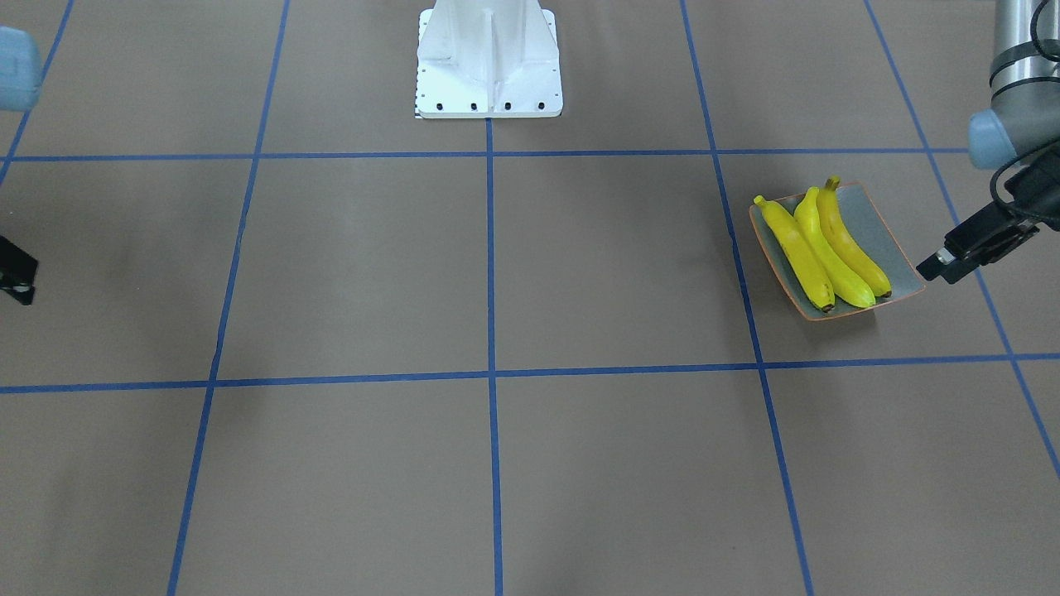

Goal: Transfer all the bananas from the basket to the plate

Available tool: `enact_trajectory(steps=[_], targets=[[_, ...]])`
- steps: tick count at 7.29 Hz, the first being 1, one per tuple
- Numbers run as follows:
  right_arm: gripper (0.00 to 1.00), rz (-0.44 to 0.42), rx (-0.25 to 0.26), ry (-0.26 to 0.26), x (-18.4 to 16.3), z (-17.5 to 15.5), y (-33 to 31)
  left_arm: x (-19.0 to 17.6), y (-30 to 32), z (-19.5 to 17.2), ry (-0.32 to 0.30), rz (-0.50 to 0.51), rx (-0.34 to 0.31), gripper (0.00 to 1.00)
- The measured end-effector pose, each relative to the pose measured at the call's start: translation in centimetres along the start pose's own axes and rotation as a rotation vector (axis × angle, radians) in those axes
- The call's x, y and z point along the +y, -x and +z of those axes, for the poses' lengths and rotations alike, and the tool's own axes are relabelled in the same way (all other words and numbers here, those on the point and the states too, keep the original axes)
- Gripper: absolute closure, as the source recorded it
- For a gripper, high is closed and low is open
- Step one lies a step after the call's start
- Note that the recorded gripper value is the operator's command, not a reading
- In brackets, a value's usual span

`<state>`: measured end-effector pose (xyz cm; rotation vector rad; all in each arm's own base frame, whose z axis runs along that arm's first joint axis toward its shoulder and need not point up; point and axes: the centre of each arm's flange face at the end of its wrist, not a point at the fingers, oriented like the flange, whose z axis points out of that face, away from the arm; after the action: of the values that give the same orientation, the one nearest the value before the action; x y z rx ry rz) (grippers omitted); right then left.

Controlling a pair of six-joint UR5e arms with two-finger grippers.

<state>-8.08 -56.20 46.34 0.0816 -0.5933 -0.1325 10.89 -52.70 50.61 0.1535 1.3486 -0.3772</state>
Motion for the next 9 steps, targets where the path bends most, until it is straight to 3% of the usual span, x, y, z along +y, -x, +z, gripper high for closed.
enact_trajectory(steps=[2, 4, 6, 9], targets=[[0.0, -0.103, 0.03, 0.033, 3.5, 0.5, -13.3, -0.3, 0.3, 0.1, -0.013, 0.013, -0.015, 0.0], [0.0, -0.22, 0.035, 0.124, 7.4, 4.0, -22.0, -0.5, 0.3, 0.3, -0.036, 0.017, -0.023, 0.0], [0.0, -0.235, 0.07, 0.246, 9.5, 8.3, -26.2, -0.6, 0.2, 0.6, -0.045, 0.021, -0.026, 0.0], [0.0, -0.25, 0.075, 0.385, 14.0, 13.3, -29.6, -0.9, -0.8, 1.6, -0.059, 0.038, -0.023, 0.0]])
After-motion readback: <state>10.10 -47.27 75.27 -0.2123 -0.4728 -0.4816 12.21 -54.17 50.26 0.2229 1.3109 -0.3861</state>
